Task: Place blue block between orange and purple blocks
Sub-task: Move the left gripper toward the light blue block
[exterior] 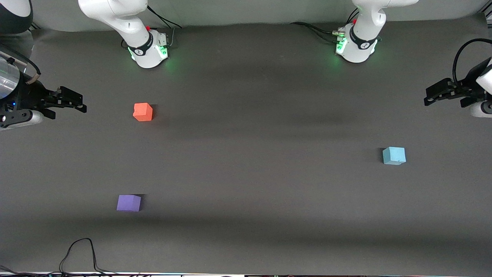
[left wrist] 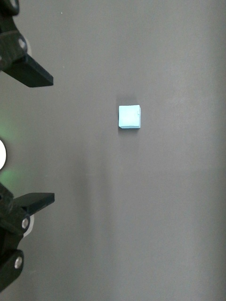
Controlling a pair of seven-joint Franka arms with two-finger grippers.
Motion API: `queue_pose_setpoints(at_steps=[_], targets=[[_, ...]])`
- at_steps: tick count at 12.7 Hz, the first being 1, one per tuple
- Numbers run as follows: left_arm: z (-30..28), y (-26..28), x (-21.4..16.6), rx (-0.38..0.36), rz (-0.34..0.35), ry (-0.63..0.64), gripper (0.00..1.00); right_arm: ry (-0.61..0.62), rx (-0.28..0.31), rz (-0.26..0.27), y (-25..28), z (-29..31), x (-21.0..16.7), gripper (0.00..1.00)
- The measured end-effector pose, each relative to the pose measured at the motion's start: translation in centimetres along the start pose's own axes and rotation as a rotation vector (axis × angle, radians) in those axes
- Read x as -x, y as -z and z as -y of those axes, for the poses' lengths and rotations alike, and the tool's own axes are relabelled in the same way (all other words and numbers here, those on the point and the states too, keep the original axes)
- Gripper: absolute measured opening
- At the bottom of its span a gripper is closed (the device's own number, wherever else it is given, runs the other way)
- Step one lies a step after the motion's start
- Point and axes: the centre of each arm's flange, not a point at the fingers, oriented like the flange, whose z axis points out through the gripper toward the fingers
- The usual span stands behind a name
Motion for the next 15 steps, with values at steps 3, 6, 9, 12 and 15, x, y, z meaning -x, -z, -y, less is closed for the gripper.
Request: queue_pose_setpoints(at_steps=[3, 6, 9, 12, 15], targets=[[0.0, -0.1, 0.0, 0.0, 0.002, 0.0, 1.0, 0.0, -0.001, 0.011, -0.2, 0.0, 0.0, 1.0], [0.2, -0.2, 0.0, 0.0, 0.005, 0.002, 1.0, 0.0, -0.001, 0.015, -0.2, 0.0, 0.1, 1.0], [1.8, -0.9, 0.1, -0.027, 0.021, -0.026, 1.0, 0.0, -0.001, 0.016, -0.2, 0.0, 0.1, 1.0], [7.1, -1.3, 0.8, -0.026, 0.029, -0.045, 1.0, 0.0, -0.002, 0.018, -0.2, 0.0, 0.1, 1.0], [8.7, -2.0, 1.1, -0.027, 0.006, -0.043, 1.0, 0.0, -0.002, 0.018, -0.3, 0.0, 0.1, 1.0]])
